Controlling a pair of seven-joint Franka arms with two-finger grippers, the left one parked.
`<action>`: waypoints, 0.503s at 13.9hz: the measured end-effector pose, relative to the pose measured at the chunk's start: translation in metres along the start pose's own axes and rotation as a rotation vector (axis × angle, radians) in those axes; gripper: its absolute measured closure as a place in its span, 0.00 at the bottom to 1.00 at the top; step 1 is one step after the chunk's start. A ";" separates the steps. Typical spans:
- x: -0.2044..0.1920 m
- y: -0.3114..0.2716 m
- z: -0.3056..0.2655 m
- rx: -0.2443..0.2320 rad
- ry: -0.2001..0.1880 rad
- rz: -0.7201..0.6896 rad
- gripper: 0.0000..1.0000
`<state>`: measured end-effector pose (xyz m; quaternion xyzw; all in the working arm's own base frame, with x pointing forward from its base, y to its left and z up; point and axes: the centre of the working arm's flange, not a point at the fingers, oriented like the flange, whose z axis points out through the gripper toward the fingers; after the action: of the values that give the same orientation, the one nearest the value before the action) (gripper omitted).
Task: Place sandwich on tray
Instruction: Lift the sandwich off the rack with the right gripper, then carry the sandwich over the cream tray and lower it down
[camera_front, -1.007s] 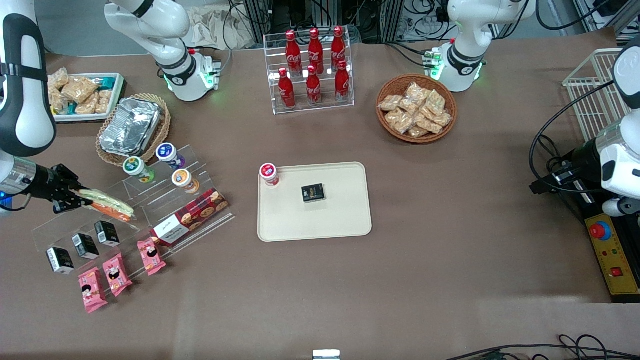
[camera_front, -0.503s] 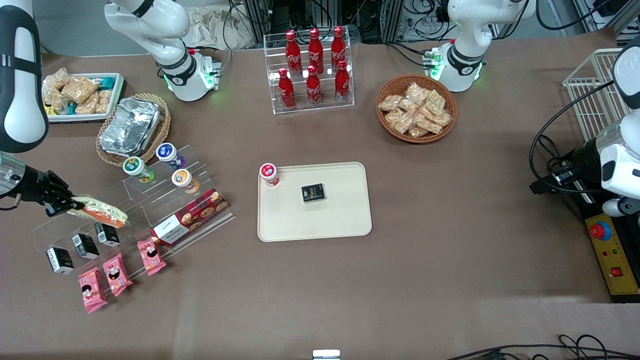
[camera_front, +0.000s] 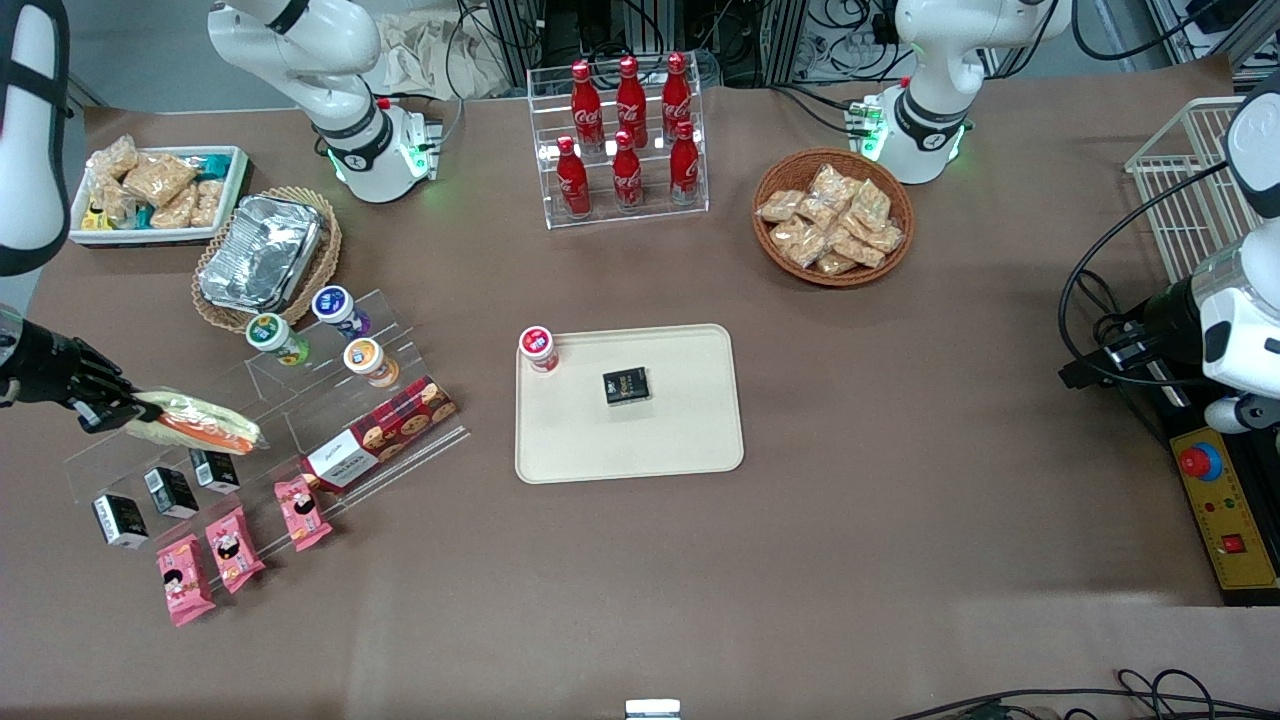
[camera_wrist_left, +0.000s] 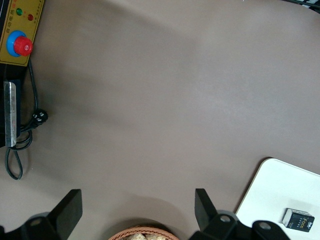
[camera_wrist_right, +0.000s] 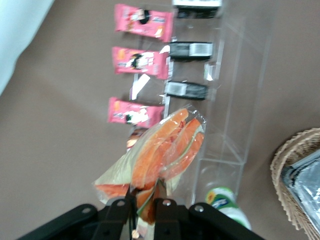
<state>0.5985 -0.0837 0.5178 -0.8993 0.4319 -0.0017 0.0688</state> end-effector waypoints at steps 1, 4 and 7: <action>-0.010 -0.012 -0.003 0.006 0.003 -0.026 0.87; -0.060 -0.062 -0.005 0.019 0.000 -0.139 0.87; -0.120 -0.105 0.003 0.019 -0.020 -0.229 0.87</action>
<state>0.6048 0.0747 0.5348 -0.9420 0.3256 -0.0047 0.0811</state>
